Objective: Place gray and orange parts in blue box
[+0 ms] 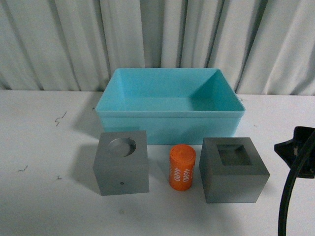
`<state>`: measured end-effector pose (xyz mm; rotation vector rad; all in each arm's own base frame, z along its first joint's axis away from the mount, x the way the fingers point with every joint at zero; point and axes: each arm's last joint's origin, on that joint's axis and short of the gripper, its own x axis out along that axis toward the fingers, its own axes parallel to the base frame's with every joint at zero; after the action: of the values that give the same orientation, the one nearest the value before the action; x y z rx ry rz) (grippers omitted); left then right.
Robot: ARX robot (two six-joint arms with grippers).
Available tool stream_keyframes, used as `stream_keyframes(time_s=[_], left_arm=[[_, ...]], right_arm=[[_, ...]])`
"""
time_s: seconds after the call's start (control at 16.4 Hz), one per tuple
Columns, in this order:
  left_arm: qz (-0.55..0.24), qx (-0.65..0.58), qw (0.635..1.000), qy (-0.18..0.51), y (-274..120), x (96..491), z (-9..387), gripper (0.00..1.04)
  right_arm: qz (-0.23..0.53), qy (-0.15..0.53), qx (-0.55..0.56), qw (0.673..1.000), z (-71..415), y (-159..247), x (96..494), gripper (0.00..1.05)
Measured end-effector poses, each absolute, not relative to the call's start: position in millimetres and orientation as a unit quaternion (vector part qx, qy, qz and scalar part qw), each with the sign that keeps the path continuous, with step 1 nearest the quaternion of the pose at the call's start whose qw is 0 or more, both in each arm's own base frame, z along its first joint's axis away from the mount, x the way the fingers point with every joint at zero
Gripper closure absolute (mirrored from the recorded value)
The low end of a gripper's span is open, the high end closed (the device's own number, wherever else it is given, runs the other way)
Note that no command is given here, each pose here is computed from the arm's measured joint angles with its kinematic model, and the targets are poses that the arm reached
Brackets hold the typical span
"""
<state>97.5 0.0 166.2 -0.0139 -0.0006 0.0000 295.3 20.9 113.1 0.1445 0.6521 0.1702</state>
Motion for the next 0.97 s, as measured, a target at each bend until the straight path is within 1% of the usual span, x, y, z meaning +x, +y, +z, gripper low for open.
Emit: stream_keyframes(time_s=[0.12, 0.3, 0.49, 0.67, 0.79, 0.85, 0.97], left_arm=[[0.0, -0.007, 1.0, 0.0, 0, 97, 166, 0.07], [0.0, -0.007, 1.0, 0.0, 0, 97, 166, 0.07], [0.0, -0.007, 1.0, 0.0, 0, 97, 166, 0.07], [0.0, -0.007, 1.0, 0.0, 0, 97, 166, 0.07], [0.0, -0.007, 1.0, 0.0, 0, 97, 166, 0.07], [0.0, -0.007, 1.0, 0.0, 0, 97, 166, 0.07], [0.0, -0.007, 1.0, 0.0, 0, 97, 166, 0.07]], right_arm=[[0.096, 0.328, 0.063, 0.938, 110, 35, 305, 0.06], [0.111, 0.358, 0.035, 0.926, 95, 69, 331, 0.06], [0.124, 0.369, 0.027, 0.921, 94, 84, 337, 0.06], [0.119, 0.388, 0.027, 0.914, 91, 86, 336, 0.06], [0.112, 0.392, 0.025, 0.913, 90, 87, 336, 0.16], [0.111, 0.393, 0.025, 0.912, 90, 87, 336, 0.28], [0.111, 0.394, 0.025, 0.912, 90, 87, 336, 0.35]])
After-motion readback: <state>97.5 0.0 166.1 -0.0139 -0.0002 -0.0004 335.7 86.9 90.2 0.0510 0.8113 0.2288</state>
